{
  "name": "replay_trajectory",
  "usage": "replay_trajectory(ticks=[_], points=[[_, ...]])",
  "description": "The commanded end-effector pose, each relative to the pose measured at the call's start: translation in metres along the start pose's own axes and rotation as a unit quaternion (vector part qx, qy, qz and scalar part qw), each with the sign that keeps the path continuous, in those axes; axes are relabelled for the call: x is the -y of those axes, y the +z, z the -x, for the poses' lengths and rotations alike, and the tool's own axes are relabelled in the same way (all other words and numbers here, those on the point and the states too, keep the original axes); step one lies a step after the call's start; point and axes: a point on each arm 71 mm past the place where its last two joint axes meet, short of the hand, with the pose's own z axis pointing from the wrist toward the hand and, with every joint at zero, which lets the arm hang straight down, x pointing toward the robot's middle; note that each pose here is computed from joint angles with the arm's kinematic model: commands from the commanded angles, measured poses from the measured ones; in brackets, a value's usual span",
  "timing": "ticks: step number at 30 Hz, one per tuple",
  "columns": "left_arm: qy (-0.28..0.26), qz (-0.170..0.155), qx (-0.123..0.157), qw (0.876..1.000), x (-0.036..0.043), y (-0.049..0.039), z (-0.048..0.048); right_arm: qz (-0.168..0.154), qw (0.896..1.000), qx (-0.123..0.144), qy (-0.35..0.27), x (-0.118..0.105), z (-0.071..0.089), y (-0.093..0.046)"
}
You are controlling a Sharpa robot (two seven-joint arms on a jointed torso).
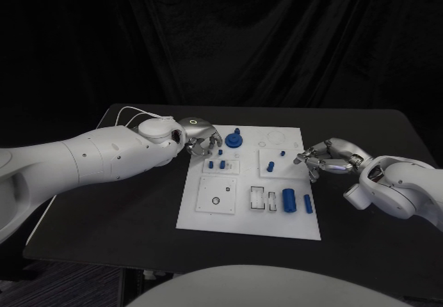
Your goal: Assemble the parts on the task board
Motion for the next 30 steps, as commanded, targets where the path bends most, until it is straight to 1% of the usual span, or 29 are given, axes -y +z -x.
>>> replay_trajectory(ticks=[1, 5, 7, 10, 13, 14, 17, 18, 20, 22, 23, 25, 26, 27, 28, 30], points=[[0.013, 0.004, 0.067, 0.998, -0.0027, -0.0037, 0.0083, -0.005, 1.000, 0.013, -0.001, 0.001, 0.002, -0.001], [0.021, 0.014, 0.115, 0.993, -0.0119, -0.0151, 0.0136, -0.001, 1.000, 0.028, -0.004, 0.000, 0.005, -0.004], [0.024, 0.015, 0.136, 0.990, -0.0140, -0.0213, 0.0157, 0.001, 0.999, 0.033, -0.006, -0.003, 0.007, -0.005], [0.025, 0.011, 0.168, 0.985, -0.0140, -0.0346, 0.0187, 0.006, 0.999, 0.041, -0.011, -0.011, 0.012, -0.004], [0.016, -0.003, 0.203, 0.979, -0.0107, -0.0503, 0.0221, 0.011, 0.999, 0.046, -0.021, -0.022, 0.018, -0.002], [0.003, -0.008, 0.217, 0.976, -0.0094, -0.0562, 0.0236, 0.014, 0.998, 0.047, -0.030, -0.027, 0.021, -0.001], [-0.045, -0.012, 0.243, 0.969, -0.0069, -0.0697, 0.0265, 0.017, 0.997, 0.045, -0.062, -0.040, 0.026, 0.001], [-0.072, -0.011, 0.253, 0.965, -0.0063, -0.0748, 0.0277, 0.018, 0.996, 0.043, -0.081, -0.045, 0.028, 0.002], [-0.122, -0.009, 0.267, 0.956, -0.0061, -0.0820, 0.0292, 0.019, 0.993, 0.040, -0.111, -0.052, 0.031, 0.003], [-0.193, -0.010, 0.272, 0.943, -0.0066, -0.0885, 0.0295, 0.018, 0.989, 0.038, -0.145, -0.059, 0.033, 0.005], [-0.256, -0.014, 0.272, 0.928, -0.0075, -0.0921, 0.0291, 0.016, 0.984, 0.037, -0.171, -0.063, 0.035, 0.007], [-0.339, -0.022, 0.276, 0.899, -0.0090, -0.0956, 0.0290, 0.011, 0.978, 0.037, -0.206, -0.066, 0.036, 0.009], [-0.384, -0.026, 0.282, 0.879, -0.0103, -0.0970, 0.0293, 0.009, 0.973, 0.038, -0.228, -0.068, 0.036, 0.011], [-0.417, -0.029, 0.288, 0.862, -0.0113, -0.0980, 0.0297, 0.006, 0.968, 0.038, -0.247, -0.069, 0.036, 0.013], [-0.457, -0.034, 0.296, 0.838, -0.0126, -0.0990, 0.0302, 0.003, 0.961, 0.037, -0.273, -0.070, 0.036, 0.016], [-0.512, -0.046, 0.306, 0.801, -0.0141, -0.1000, 0.0308, -0.003, 0.949, 0.035, -0.313, -0.071, 0.035, 0.019]])
